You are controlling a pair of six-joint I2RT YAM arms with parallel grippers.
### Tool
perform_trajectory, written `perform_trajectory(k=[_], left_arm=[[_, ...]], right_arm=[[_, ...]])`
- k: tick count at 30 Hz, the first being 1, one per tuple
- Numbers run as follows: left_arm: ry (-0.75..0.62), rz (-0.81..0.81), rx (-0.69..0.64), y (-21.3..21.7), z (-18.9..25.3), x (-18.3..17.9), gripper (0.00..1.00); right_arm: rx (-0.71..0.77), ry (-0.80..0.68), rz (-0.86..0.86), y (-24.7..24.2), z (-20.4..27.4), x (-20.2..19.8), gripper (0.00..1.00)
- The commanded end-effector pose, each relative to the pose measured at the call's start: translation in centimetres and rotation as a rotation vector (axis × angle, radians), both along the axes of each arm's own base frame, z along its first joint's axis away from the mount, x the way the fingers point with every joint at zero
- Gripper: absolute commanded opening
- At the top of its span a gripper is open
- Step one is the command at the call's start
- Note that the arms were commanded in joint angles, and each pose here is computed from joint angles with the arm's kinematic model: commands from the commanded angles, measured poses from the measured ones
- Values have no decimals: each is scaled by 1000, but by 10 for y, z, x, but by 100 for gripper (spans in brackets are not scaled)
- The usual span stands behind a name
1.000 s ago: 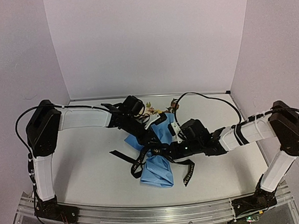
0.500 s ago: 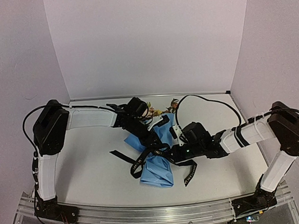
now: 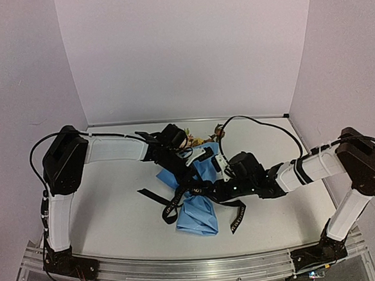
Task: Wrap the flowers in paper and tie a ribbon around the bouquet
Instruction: Cross the half-tied ribbon over the folded bouquet.
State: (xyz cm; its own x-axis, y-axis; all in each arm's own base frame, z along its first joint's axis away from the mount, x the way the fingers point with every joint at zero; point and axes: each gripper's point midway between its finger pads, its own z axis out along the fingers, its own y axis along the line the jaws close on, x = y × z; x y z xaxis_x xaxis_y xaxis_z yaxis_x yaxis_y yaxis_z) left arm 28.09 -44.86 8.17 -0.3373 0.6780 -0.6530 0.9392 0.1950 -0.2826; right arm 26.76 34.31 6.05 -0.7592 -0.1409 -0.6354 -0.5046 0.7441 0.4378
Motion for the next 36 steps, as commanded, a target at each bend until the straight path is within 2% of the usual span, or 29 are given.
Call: perform_trajectory(k=[1, 10, 23, 36], left_arm=[[-66, -12, -102, -6, 47, -1, 0], [-76, 28, -189, -2, 71, 1, 0], [-45, 45, -208, 3, 75, -6, 0], [-67, 82, -245, 7, 84, -5, 0]], right_arm=[[61, -79, 5, 11, 23, 12, 0], [100, -111, -26, 18, 25, 24, 0], [167, -180, -86, 27, 38, 49, 0], [293, -73, -126, 37, 49, 57, 0]])
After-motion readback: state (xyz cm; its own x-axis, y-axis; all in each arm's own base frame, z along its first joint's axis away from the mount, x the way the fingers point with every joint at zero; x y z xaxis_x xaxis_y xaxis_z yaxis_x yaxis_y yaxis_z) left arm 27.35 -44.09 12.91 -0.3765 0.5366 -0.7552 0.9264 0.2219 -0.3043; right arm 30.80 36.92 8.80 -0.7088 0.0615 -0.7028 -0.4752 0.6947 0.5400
